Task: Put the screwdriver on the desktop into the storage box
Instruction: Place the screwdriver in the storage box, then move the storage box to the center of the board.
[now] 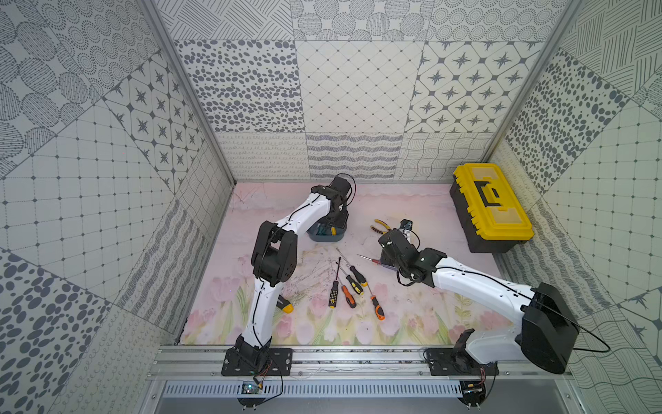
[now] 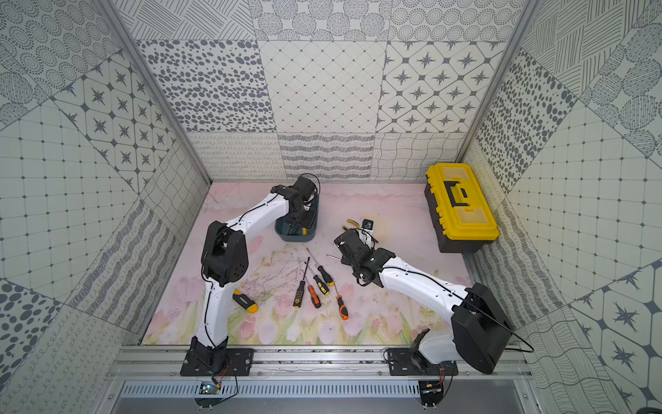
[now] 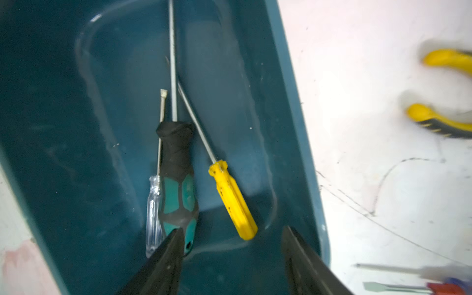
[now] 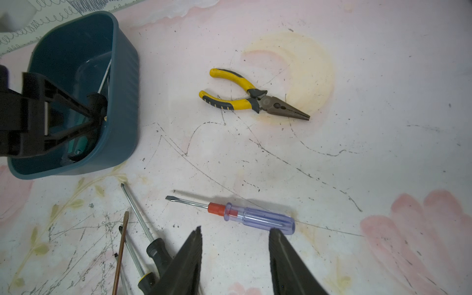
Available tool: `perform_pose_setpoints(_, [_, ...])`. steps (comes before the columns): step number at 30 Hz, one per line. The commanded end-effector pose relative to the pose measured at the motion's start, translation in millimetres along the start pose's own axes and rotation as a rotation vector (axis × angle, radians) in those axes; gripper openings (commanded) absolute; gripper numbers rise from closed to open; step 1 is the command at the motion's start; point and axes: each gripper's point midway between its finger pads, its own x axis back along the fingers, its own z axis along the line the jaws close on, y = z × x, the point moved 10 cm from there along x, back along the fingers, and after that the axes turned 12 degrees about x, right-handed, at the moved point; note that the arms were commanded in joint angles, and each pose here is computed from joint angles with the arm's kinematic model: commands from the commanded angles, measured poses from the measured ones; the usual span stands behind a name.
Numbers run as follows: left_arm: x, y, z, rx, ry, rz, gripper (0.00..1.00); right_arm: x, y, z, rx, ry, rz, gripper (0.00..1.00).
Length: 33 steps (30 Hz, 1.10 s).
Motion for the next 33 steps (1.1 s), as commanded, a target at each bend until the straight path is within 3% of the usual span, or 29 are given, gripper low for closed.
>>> perform_pose_setpoints(1, [52, 11, 19, 0.111, -0.035, -0.137, 0.74, 3, 10, 4, -0.008, 0.001, -0.033, 0.47])
perform_pose_setpoints(5, [60, 16, 56, 0.221, -0.097, -0.121, 0.81, -4, 8, 9, 0.005, 0.011, -0.014, 0.47])
perform_pose_setpoints(10, [32, 16, 93, 0.253, -0.128, -0.009, 0.80, -10, 14, 18, 0.030, 0.024, -0.007, 0.47])
perform_pose_setpoints(16, [-3, 12, 103, 0.236, -0.070, 0.057, 0.66, -13, 17, 24, 0.042, 0.031, -0.001, 0.47])
perform_pose_setpoints(20, [-18, 11, 107, 0.236, -0.010, 0.059, 0.48, -15, 17, 25, 0.039, 0.034, 0.004, 0.46])
perform_pose_setpoints(27, [-33, 4, 111, 0.241, 0.040, 0.075, 0.29, -14, 17, 25, 0.039, 0.031, 0.006, 0.46])
perform_pose_setpoints(33, [-32, -6, 116, 0.254, 0.081, 0.074, 0.06, -13, 18, 26, 0.051, 0.039, 0.013, 0.45])
